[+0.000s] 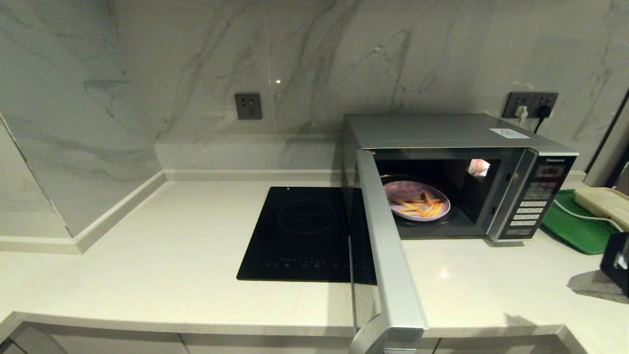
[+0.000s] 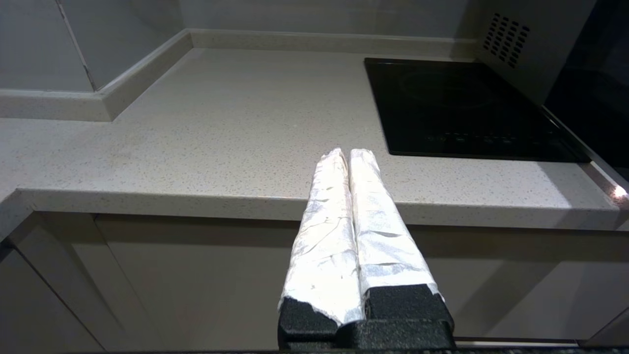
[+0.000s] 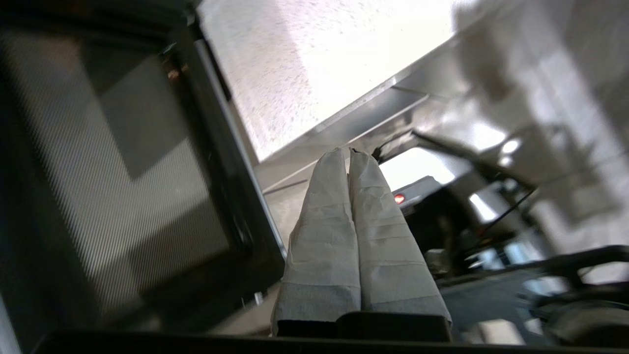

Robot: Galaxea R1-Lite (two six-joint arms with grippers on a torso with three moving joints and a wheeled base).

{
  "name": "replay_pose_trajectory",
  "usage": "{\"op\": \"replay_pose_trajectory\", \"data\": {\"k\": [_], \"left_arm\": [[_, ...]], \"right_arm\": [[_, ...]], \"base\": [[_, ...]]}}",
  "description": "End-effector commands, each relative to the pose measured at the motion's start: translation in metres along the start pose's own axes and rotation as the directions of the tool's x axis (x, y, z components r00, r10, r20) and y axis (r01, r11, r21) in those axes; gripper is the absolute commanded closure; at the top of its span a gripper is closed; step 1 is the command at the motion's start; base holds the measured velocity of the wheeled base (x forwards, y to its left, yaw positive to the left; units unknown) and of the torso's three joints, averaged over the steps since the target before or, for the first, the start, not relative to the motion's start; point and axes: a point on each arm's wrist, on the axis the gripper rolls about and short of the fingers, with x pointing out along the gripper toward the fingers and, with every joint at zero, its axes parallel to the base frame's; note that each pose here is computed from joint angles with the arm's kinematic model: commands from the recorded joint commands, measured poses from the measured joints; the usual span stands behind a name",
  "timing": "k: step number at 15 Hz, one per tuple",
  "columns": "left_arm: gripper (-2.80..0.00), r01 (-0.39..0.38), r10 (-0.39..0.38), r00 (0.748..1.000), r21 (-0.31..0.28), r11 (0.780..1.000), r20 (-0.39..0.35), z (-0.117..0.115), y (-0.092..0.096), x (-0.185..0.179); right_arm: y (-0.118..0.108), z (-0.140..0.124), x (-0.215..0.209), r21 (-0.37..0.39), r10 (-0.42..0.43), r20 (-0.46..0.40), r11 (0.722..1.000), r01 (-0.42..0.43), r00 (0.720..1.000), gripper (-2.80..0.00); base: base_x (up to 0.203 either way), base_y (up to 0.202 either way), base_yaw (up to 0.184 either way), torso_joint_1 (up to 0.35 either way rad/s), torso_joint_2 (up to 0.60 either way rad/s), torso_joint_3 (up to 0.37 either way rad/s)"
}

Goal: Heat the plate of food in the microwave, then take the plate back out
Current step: Close the microwave oven

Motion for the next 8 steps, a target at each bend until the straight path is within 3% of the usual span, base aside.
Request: {"op": "replay_pose_trajectory", "data": {"k": [1, 3, 5, 6, 8], "left_arm": [[0.00, -0.002, 0.002, 1.000, 0.000, 1.000, 0.000, 0.000, 0.000, 0.000], [0.00, -0.001, 0.001, 1.000, -0.002, 1.000, 0.000, 0.000, 0.000, 0.000], [0.00, -0.001, 0.001, 1.000, 0.000, 1.000, 0.000, 0.000, 0.000, 0.000], [0.00, -0.001, 0.001, 1.000, 0.000, 1.000, 0.000, 0.000, 0.000, 0.000], [0.00, -0.001, 0.001, 1.000, 0.000, 1.000, 0.000, 0.000, 0.000, 0.000]], "right_arm": [[0.004, 0.002, -0.063, -0.117, 0.089, 0.067, 0.990, -0.080, 0.994, 0.00], [0.021, 0.008, -0.102, -0.248, 0.154, 0.070, 0.960, -0.132, 0.986, 0.00], [0.045, 0.013, -0.134, -0.371, 0.230, 0.044, 0.907, -0.197, 0.972, 0.00], [0.060, 0.013, -0.140, -0.439, 0.247, 0.014, 0.872, -0.216, 0.969, 0.00], [0.096, 0.003, -0.124, -0.610, 0.196, -0.067, 0.768, -0.196, 0.978, 0.00]], "base": [[0.000, 0.000, 0.000, 0.000, 0.00, 0.000], [0.000, 0.000, 0.000, 0.000, 0.00, 0.000], [0.000, 0.000, 0.000, 0.000, 0.00, 0.000], [0.000, 0.000, 0.000, 0.000, 0.00, 0.000], [0.000, 0.000, 0.000, 0.000, 0.00, 0.000]]}}
